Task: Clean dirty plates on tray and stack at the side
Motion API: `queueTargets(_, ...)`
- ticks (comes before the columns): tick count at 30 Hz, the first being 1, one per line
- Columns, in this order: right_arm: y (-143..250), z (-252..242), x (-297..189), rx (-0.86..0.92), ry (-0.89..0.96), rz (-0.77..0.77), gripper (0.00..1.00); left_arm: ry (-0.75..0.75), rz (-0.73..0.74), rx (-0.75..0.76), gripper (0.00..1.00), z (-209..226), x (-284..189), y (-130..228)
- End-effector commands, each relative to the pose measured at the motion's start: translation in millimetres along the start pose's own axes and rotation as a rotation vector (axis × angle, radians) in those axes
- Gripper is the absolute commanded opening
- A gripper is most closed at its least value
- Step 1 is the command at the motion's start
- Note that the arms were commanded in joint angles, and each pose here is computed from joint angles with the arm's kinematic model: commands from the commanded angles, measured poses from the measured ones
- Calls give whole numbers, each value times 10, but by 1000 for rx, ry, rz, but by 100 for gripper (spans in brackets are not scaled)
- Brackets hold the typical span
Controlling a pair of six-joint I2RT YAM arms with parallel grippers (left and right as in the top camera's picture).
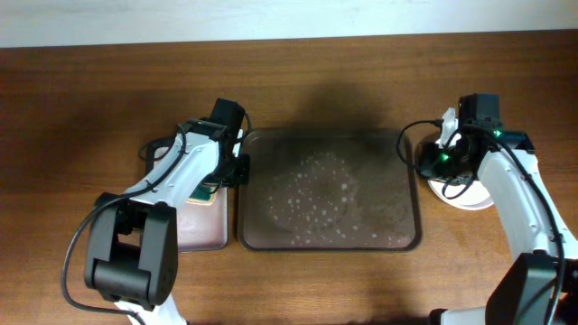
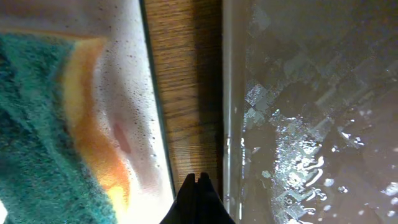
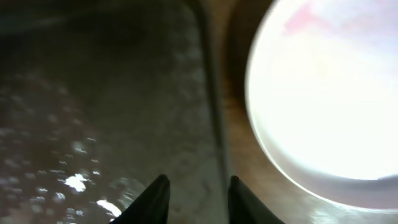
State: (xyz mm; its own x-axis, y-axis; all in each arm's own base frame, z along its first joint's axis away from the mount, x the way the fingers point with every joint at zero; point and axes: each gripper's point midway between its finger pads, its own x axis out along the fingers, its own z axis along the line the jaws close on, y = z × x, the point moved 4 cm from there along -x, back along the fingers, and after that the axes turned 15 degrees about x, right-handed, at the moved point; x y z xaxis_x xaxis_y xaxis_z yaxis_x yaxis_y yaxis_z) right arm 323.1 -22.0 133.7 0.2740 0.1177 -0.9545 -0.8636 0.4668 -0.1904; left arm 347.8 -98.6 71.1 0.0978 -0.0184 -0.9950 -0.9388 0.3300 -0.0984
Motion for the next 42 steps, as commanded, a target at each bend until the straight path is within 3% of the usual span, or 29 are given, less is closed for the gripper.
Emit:
queueTargets(1, -5, -108, 11, -65, 91, -17, 32, 89, -59, -19, 0, -82, -134, -130)
queueTargets(3, 5, -112, 12, -74, 93, -12, 28, 86, -105, -24, 0, -76, -277, -198)
queueTargets(6, 88, -148, 59, -73, 100, 19, 4, 82, -163, -23, 0, -66, -475, -241)
queueTargets(15, 385, -330, 402, -63, 126, 70, 4, 81, -194, -31, 0, -62, -586, -248)
queueTargets(27, 213, -348, 825, -64, 122, 24, 4, 81, -194, -31, 0, -62, -586, -248)
queueTargets(33, 232, 3, 853, -75, -138, 61, 4, 81, -194, -31, 0, -62, -586, -248)
queueTargets(38, 236, 14, 851, -75, -147, 64, 5, 81, -194, -31, 0, -62, -586, -247)
queueTargets(42, 209, 17, 819, -75, -140, 59, 14, 81, -194, -31, 0, -62, -586, -247)
